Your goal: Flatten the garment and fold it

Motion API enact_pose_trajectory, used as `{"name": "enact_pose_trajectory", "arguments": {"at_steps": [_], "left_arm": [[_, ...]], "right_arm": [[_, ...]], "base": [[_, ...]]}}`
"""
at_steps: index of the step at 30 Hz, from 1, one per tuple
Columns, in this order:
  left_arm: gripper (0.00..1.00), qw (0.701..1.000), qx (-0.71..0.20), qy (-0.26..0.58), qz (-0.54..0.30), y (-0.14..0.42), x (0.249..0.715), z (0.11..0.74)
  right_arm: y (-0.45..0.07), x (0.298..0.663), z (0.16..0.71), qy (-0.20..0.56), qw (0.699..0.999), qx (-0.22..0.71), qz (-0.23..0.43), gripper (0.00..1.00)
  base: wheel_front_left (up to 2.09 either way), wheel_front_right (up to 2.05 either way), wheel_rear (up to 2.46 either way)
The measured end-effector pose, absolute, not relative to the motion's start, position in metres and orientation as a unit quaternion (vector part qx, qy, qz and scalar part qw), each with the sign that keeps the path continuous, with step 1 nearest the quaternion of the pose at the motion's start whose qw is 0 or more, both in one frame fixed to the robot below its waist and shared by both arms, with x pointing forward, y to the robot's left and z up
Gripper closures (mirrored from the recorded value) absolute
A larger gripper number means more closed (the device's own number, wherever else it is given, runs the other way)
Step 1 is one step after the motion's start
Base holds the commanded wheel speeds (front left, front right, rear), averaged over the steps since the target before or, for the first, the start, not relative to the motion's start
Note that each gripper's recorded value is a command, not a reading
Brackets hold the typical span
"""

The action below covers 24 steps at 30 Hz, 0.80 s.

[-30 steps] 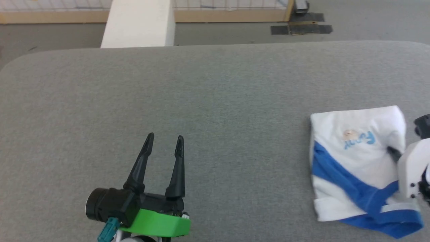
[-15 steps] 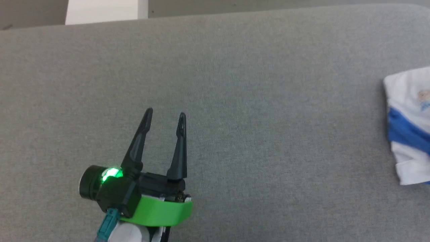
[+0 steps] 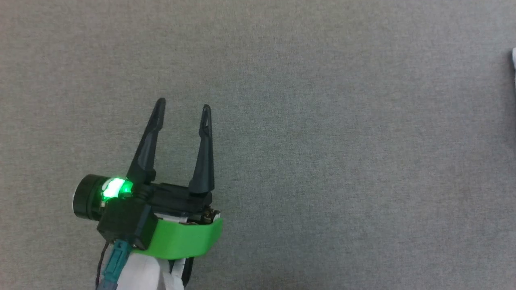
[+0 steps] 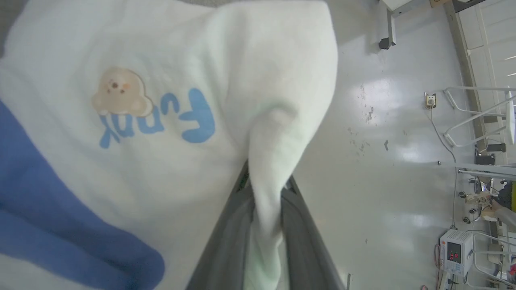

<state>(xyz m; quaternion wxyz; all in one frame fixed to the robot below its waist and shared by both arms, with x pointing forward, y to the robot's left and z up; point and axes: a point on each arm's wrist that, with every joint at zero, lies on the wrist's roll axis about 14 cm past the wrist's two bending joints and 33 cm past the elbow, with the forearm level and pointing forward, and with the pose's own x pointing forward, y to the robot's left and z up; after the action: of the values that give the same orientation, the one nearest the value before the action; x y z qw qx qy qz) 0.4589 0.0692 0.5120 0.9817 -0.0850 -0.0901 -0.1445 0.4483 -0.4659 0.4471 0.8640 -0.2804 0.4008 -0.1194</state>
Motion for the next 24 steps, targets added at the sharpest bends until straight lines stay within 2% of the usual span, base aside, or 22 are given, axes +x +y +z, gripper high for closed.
{"name": "enact_pose_trajectory", "arguments": {"at_steps": [7,9,10,11,20,24], "left_arm": [[0.0,0.984,-0.063,-0.085,-0.144,0.068,0.467,0.501],[0.0,0.984,-0.058,-0.087,-0.145,0.066,0.469,0.501],[0.0,0.984,-0.057,-0.086,-0.145,0.066,0.469,0.5],[0.0,0.984,-0.056,-0.085,-0.145,0.065,0.469,0.5],[0.0,0.983,-0.055,-0.101,-0.143,0.068,0.459,0.52],[0.0,0.984,-0.063,-0.096,-0.136,0.072,0.448,0.524]], "right_arm": [[-0.475,0.446,0.429,0.411,0.86,-0.271,-0.135,1.0],[-0.476,0.445,0.428,0.408,0.861,-0.27,-0.137,0.71],[-0.477,0.445,0.429,0.406,0.862,-0.27,-0.139,0.1],[-0.477,0.444,0.43,0.405,0.862,-0.27,-0.141,0.0],[-0.476,0.438,0.453,0.373,0.879,-0.257,-0.151,0.0],[-0.463,0.439,0.466,0.339,0.9,-0.227,-0.15,0.0]], "base": [[0.0,0.0,0.0],[0.0,0.0,0.0],[0.0,0.0,0.0],[0.0,0.0,0.0],[0.0,0.0,0.0],[0.0,0.0,0.0]]}}
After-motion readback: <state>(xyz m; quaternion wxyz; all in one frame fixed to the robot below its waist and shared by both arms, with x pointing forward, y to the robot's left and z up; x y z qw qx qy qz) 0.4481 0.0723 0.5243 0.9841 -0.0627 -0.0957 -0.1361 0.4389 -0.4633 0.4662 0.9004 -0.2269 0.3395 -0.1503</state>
